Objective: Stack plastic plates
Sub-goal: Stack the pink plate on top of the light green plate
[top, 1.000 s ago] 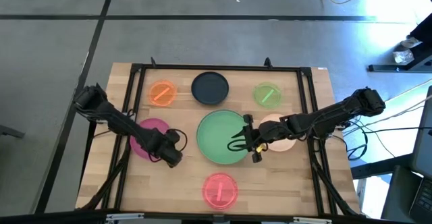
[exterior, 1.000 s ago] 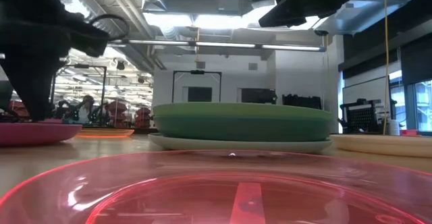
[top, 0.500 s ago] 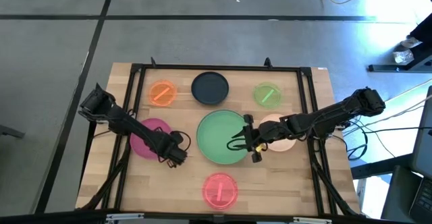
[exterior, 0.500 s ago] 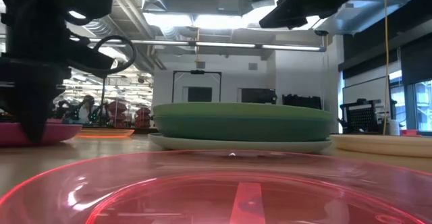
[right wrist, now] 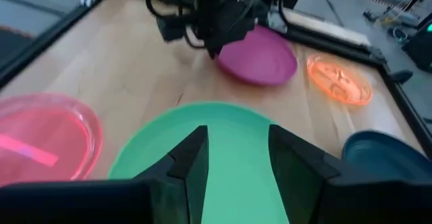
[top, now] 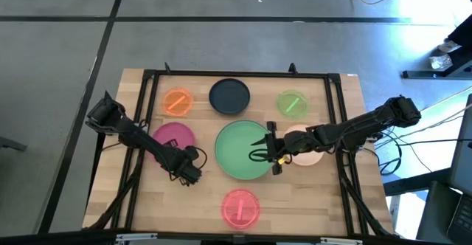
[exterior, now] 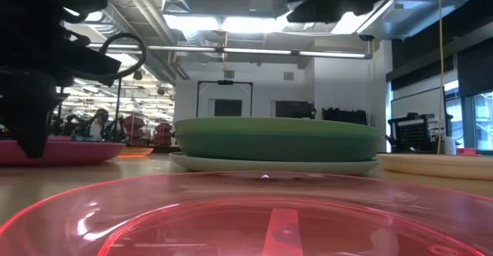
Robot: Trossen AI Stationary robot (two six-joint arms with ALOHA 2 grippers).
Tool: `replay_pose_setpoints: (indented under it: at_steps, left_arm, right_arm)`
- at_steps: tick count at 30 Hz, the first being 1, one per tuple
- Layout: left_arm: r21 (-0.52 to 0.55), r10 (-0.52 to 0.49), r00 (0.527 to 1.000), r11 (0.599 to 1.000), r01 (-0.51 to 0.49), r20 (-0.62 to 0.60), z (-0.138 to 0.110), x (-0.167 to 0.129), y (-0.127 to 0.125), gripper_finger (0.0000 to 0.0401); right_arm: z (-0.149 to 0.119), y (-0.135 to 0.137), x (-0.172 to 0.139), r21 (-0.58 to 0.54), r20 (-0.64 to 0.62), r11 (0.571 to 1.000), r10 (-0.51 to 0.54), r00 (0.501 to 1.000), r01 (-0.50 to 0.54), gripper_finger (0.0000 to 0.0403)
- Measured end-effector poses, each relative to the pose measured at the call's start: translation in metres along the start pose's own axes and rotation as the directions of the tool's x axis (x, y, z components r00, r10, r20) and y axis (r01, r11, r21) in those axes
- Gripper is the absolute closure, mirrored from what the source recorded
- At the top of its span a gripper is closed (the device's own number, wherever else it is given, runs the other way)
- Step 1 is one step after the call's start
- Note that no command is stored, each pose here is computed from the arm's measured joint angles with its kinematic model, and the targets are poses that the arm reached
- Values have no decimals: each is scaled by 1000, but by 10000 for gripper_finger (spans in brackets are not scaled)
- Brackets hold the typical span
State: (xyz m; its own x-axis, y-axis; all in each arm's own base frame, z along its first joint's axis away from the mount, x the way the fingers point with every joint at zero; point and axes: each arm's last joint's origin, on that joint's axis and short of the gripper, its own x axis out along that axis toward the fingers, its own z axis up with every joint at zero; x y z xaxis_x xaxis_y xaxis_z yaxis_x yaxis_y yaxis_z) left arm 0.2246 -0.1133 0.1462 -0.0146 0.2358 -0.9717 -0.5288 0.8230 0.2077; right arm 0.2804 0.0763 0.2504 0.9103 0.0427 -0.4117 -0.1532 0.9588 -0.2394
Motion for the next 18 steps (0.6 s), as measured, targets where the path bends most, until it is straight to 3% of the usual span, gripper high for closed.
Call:
replay_pose_setpoints:
  at_steps: [11, 18]
  left_arm:
    - [35, 44, 999, 998, -43, -24, -8, -2, 2, 394]
    - [10, 53, 998, 999, -53, 33, -7, -2, 1, 360]
  right_arm:
    - [1, 0, 0, 6, 10, 1000, 0, 1000, 0, 258]
    - [2, 0, 0, 29, 22, 1000, -2, 1000, 1, 258]
